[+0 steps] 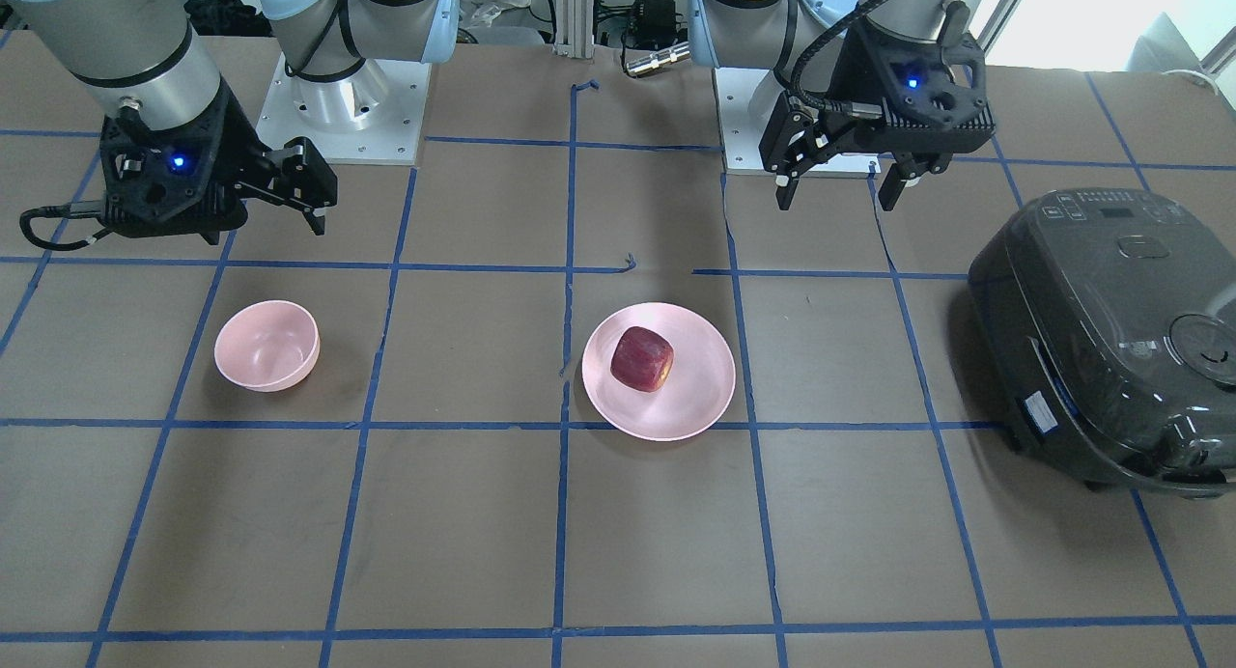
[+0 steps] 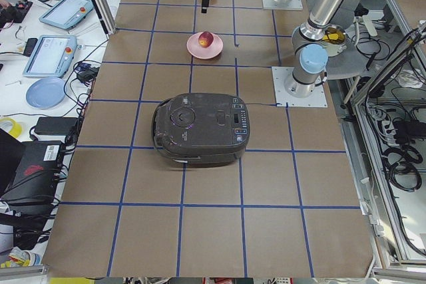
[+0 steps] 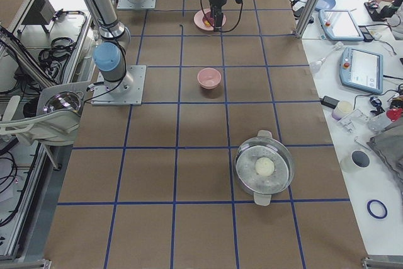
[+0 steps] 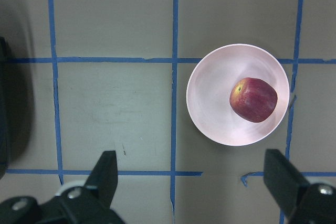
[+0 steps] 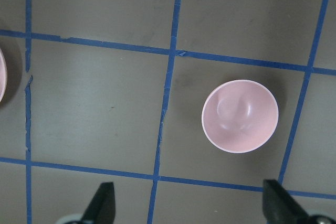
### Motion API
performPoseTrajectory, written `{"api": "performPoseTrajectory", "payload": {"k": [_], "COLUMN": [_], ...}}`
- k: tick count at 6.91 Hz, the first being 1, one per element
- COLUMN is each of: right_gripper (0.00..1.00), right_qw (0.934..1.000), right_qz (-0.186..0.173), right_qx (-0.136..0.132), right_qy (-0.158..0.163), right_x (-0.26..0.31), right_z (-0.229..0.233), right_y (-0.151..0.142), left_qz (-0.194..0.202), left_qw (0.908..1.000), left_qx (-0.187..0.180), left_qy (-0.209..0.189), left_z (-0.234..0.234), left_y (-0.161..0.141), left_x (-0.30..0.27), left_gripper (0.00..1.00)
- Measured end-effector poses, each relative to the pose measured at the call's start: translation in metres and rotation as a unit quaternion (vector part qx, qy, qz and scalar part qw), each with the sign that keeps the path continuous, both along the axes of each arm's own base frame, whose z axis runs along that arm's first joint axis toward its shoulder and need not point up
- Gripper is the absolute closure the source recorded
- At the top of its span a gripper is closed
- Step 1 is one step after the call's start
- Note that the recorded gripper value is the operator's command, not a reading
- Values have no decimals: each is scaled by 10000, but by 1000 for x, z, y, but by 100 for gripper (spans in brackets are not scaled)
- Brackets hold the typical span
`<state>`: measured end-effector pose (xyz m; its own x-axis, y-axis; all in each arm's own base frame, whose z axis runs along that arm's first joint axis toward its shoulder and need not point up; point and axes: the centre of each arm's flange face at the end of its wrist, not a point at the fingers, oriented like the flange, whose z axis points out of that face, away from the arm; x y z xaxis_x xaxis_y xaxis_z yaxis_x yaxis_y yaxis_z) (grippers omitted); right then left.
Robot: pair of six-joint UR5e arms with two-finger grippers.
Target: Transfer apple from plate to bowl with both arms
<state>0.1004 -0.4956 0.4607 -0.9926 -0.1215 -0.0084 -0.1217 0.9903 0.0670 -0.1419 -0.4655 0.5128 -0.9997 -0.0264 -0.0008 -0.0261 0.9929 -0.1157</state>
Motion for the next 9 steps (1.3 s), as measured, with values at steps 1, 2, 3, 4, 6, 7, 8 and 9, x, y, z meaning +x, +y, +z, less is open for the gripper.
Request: {"api": "performPoseTrajectory", "payload": {"k": [1,2,3,4,6,7,8,9], "right_gripper": [0,0,0,0,0,0,0,0], "right_qw": [10000,9999,9999,9999,10000,9999,9994,9989], "right_qz": [-72,-115,-133,-134,-77,-37,-6,13], "right_qx": [12,9,10,13,6,-14,-57,-70], "right_qy": [5,2,-12,-23,-48,-154,-341,-462], "right_x": [-9,-13,-13,-12,-9,-4,3,8], "right_z": [0,1,2,4,6,7,9,9], "right_y": [-1,0,1,3,5,5,5,5], "left_qz": [5,12,17,21,45,100,170,191], "left_qw": [10000,10000,9999,9999,9998,9996,9993,9990], "left_qx": [19,61,100,122,188,246,319,414], "left_qy": [4,3,0,2,19,8,-7,11], "left_z": [0,-1,-2,-2,-3,-5,-10,-19], "left_y": [0,1,1,2,3,3,2,-5], "left_x": [0,0,0,0,-1,-1,-1,-3], "left_gripper": [0,0,0,0,0,0,0,0]}}
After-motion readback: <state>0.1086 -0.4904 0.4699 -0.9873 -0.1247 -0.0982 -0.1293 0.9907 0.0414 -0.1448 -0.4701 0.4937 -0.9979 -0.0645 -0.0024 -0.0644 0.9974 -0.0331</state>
